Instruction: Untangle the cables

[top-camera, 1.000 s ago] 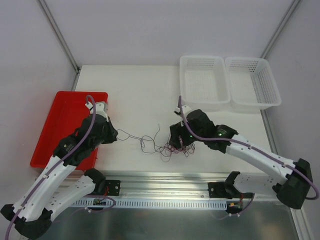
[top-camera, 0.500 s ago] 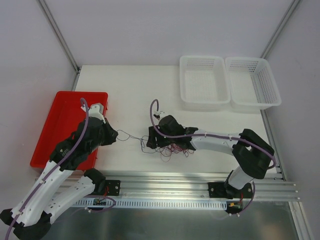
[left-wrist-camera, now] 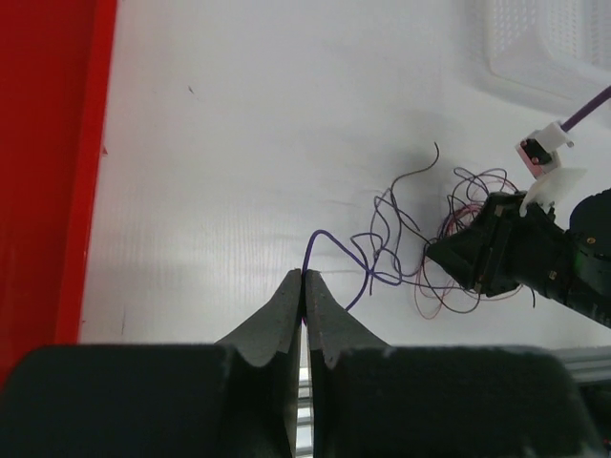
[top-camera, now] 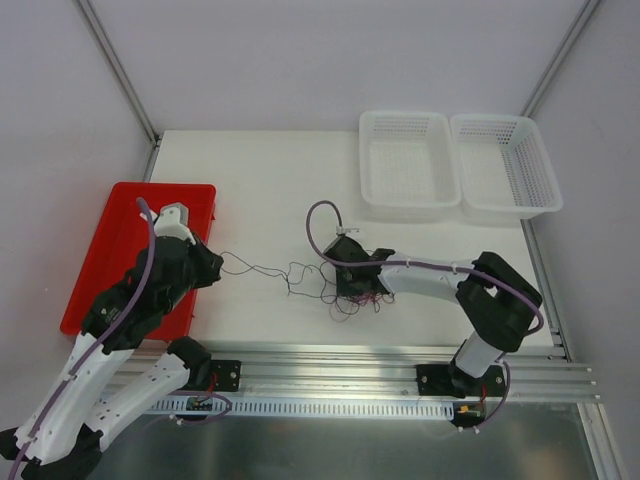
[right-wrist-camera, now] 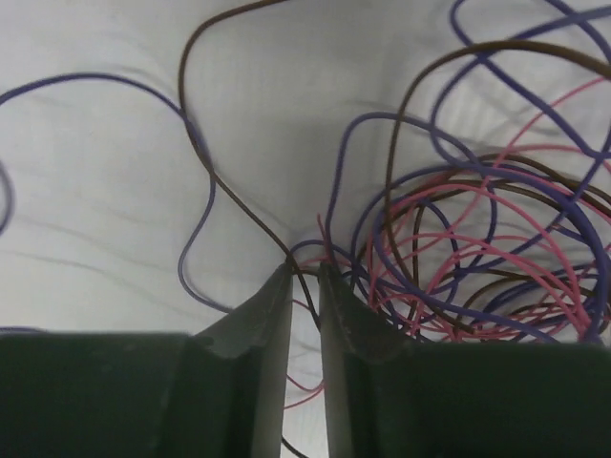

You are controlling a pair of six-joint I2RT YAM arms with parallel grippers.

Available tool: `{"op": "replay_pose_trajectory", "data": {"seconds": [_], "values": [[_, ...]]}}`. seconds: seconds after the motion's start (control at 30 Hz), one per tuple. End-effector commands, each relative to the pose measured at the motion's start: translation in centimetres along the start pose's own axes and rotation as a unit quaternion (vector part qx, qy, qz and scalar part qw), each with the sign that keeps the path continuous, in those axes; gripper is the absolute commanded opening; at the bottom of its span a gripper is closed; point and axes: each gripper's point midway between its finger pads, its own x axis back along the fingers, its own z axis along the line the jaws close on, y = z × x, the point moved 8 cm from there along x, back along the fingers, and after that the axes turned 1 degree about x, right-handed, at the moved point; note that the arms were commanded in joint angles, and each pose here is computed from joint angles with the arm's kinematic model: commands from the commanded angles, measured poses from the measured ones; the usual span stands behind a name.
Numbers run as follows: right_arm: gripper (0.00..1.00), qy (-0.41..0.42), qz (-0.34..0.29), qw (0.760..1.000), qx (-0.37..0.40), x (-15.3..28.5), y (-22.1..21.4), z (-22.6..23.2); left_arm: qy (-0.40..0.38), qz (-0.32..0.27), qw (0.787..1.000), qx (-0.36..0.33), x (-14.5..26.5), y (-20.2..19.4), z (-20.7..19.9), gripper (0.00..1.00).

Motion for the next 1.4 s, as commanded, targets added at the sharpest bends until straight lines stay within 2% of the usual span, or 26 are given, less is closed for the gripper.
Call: {"op": "replay_pose_trajectory", "data": {"seconds": [0.0,0.17,0.3,0.57,0.67,0.7,1.07,1.13,1.3,1.37], "values": [[0.18,-0.094,0.006,0.994,-0.051,1.2,0.4,-4.6,0.027,-0.064,0.998,-0.004,1.8,3.2,0.0,0.00],[0.16,-0.117,0.032,0.984,-0.132,1.4,-0.3,-10.0,0.071,-0.124,0.990,-0.003,4.1,6.8,0.0,0.00],[0.16,-0.122,0.014,0.969,-0.213,2.7,-0.1,-14.5,0.088,-0.155,0.984,-0.003,5.8,8.8,0.0,0.00],[0.17,-0.135,-0.007,0.947,-0.291,4.7,-0.9,-20.1,0.122,-0.199,0.972,-0.024,7.9,11.9,-0.2,0.00],[0.17,-0.127,-0.010,0.945,-0.302,5.1,-1.0,-20.9,0.152,-0.214,0.964,-0.039,8.6,13.0,0.2,0.00],[0.17,-0.126,-0.011,0.945,-0.300,5.1,-1.0,-21.1,0.139,-0.215,0.966,-0.038,9.0,13.2,-0.1,0.00],[0.22,-0.079,-0.032,0.962,-0.258,6.3,0.2,-20.3,0.053,-0.133,0.988,-0.063,5.8,11.9,-3.1,0.00],[0.23,-0.072,-0.043,0.968,-0.238,7.1,0.6,-20.2,0.060,-0.102,0.991,-0.068,4.2,10.6,-3.0,0.00],[0.34,-0.028,-0.053,0.985,-0.164,9.2,1.4,-18.3,0.082,0.001,0.995,-0.063,-0.7,5.1,-2.1,0.00],[0.40,-0.012,-0.070,0.988,-0.134,10.3,1.9,-17.4,0.089,0.029,0.994,-0.062,-2.1,3.5,-1.7,0.06]]}}
